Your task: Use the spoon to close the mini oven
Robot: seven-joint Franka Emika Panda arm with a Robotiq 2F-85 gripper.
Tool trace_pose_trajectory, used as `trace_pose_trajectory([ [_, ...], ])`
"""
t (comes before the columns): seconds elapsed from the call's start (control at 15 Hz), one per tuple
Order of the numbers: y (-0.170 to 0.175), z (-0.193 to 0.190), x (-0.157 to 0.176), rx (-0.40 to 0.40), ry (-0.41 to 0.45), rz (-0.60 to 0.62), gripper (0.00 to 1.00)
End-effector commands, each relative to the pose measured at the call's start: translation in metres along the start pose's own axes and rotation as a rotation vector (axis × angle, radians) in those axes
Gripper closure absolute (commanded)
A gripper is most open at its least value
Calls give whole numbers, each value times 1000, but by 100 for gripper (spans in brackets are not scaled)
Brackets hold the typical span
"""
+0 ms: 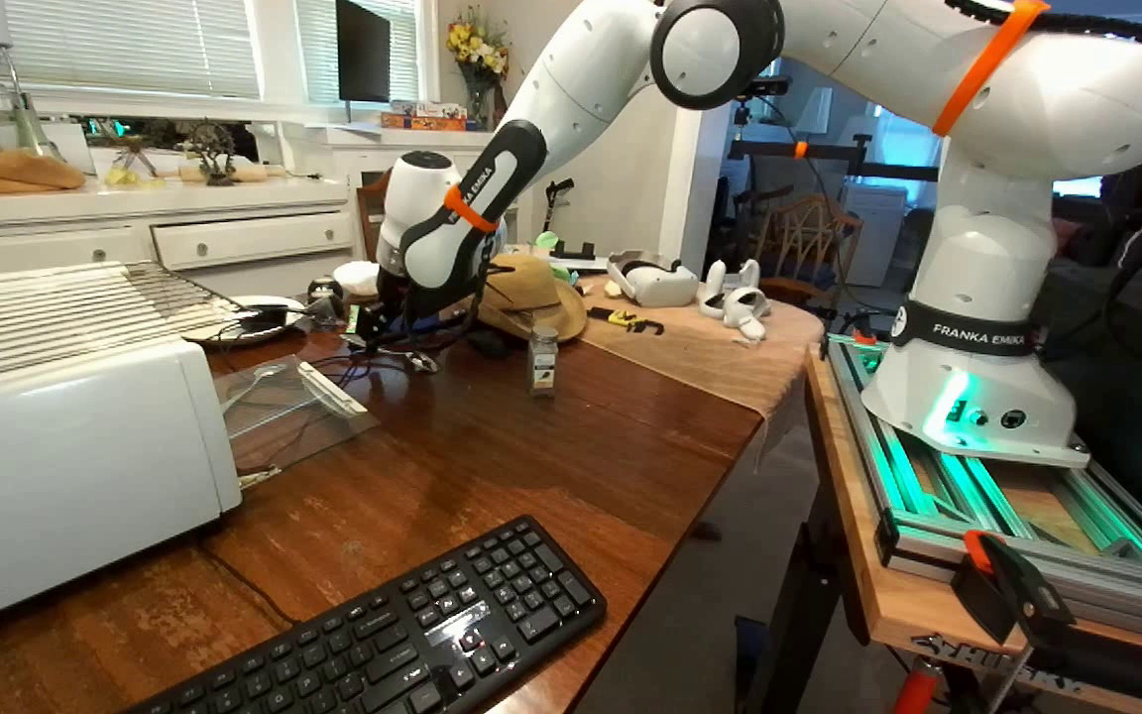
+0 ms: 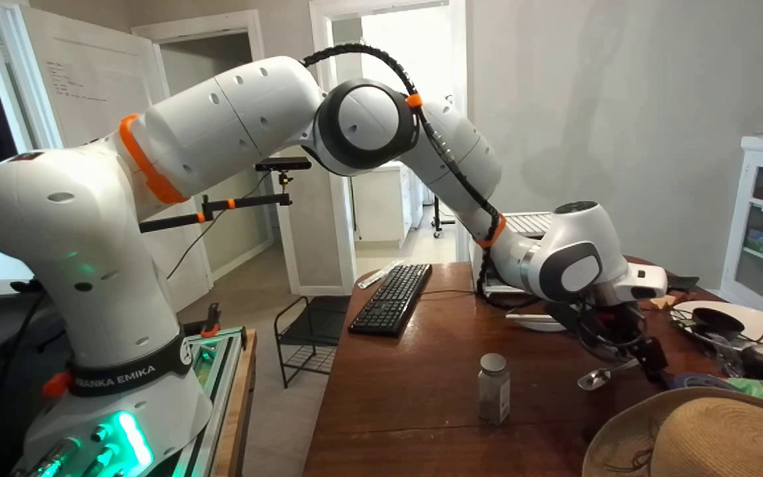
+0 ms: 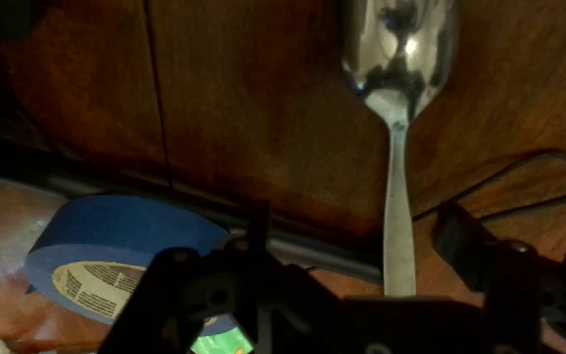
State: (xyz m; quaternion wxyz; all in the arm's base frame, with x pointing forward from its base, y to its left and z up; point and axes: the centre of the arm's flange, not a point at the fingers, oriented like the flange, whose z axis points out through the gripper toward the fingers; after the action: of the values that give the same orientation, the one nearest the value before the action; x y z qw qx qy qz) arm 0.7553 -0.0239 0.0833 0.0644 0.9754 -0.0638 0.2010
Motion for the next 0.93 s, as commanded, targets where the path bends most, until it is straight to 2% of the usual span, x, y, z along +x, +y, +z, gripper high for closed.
trace_pose_trajectory([
  [0.0,-6,1,-12,0,-42,20,20],
  [0.13,-7,2,-15,-3,-50,26,24],
  [0.47,-11,-2,-24,-1,-70,42,47],
  [0.53,-11,-3,-25,0,-72,43,46],
  [0.6,-12,-6,-25,1,-72,47,53],
  [0.67,-13,-7,-26,0,-74,51,51],
  [0.87,-12,-10,-30,-8,-92,59,60],
])
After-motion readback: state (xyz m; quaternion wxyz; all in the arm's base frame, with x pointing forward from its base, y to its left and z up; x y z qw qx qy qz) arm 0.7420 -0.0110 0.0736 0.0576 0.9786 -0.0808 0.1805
